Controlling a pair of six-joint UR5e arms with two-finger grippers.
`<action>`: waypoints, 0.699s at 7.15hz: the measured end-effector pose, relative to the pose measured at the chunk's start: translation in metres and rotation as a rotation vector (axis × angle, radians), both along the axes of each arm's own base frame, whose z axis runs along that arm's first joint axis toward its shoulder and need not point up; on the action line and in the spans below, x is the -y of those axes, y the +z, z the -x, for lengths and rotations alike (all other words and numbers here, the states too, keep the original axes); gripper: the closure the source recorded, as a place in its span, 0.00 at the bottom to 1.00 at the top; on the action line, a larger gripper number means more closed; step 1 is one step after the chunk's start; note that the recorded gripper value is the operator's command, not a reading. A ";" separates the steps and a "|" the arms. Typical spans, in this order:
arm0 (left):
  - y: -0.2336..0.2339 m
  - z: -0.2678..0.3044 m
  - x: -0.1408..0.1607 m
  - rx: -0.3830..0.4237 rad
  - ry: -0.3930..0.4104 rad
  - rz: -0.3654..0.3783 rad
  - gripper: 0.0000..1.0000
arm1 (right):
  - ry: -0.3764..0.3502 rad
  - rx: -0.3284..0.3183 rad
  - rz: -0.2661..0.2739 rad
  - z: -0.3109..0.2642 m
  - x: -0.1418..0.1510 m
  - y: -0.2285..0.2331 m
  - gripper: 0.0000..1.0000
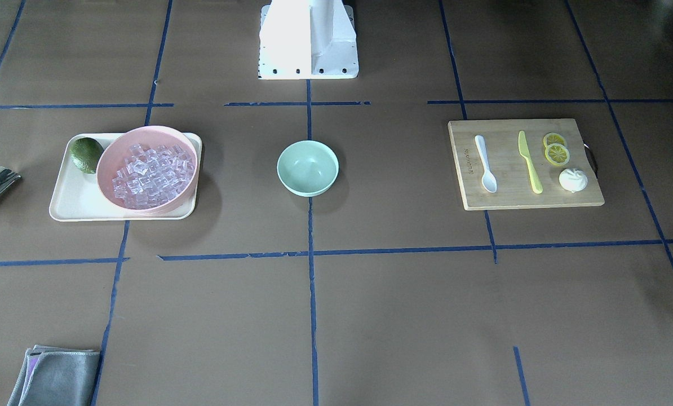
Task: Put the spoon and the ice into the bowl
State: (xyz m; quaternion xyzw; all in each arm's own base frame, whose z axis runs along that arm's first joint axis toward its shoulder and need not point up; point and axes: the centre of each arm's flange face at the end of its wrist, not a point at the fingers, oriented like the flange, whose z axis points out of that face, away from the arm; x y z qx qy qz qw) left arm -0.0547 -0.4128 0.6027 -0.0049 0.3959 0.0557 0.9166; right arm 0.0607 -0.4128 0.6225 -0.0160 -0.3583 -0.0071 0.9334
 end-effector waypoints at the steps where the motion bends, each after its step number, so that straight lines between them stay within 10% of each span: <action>1: 0.000 0.000 0.000 0.000 0.000 0.001 0.00 | 0.000 0.000 0.000 0.000 0.000 0.000 0.00; 5: 0.003 -0.001 0.001 0.003 0.004 0.004 0.00 | -0.002 0.006 -0.119 0.003 0.021 -0.058 0.00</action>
